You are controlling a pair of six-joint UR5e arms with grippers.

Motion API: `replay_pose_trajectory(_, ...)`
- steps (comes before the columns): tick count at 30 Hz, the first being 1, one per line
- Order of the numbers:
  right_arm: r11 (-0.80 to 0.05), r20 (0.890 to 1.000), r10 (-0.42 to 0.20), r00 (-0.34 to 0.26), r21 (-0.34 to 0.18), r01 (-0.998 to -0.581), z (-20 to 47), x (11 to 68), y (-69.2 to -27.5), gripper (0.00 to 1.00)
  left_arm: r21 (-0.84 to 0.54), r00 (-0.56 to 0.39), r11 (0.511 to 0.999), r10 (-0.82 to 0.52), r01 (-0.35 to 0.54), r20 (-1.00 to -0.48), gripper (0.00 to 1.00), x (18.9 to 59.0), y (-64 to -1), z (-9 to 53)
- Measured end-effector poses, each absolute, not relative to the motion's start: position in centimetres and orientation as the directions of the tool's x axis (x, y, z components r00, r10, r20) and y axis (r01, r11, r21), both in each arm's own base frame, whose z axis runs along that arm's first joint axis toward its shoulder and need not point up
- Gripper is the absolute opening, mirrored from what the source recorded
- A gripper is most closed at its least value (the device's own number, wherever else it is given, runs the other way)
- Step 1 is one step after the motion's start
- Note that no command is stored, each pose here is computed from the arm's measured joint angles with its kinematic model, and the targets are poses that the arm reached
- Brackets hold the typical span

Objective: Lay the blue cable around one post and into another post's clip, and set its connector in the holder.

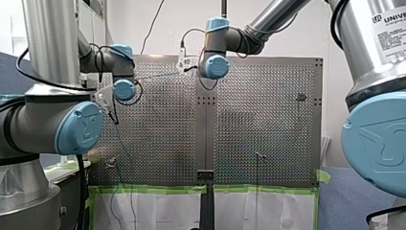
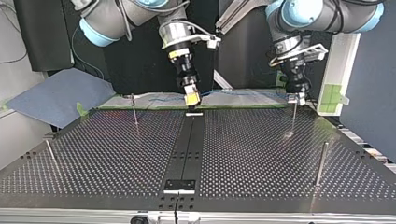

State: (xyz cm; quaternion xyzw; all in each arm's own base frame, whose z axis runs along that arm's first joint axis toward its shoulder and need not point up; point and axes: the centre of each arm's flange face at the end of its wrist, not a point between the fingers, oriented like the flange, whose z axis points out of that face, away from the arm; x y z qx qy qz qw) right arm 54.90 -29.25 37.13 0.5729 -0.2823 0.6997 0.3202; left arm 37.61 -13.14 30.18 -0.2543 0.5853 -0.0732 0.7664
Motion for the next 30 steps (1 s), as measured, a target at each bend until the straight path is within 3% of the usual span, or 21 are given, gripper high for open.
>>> replay_pose_trajectory(5,-0.647,0.988,0.115,-0.107,-0.007,-0.762,36.3,56.4,-29.3,0.02,-0.521,0.359,0.829,-0.432,-0.203,-0.827,0.0,38.4,-11.4,32.5)
replay_pose_trajectory(15,-0.661,0.988,0.116,-0.106,-0.003,-0.751,36.7,58.8,-29.9,0.02,-0.549,0.428,0.8,-0.419,-0.243,-0.8,0.0,40.8,-7.9,36.2)
replay_pose_trajectory(30,-0.675,0.969,0.166,-0.18,-0.021,-0.738,42.3,60.6,-30.6,0.02,-0.541,0.512,0.802,-0.363,-0.254,-0.779,0.0,44.3,-3.2,41.7)
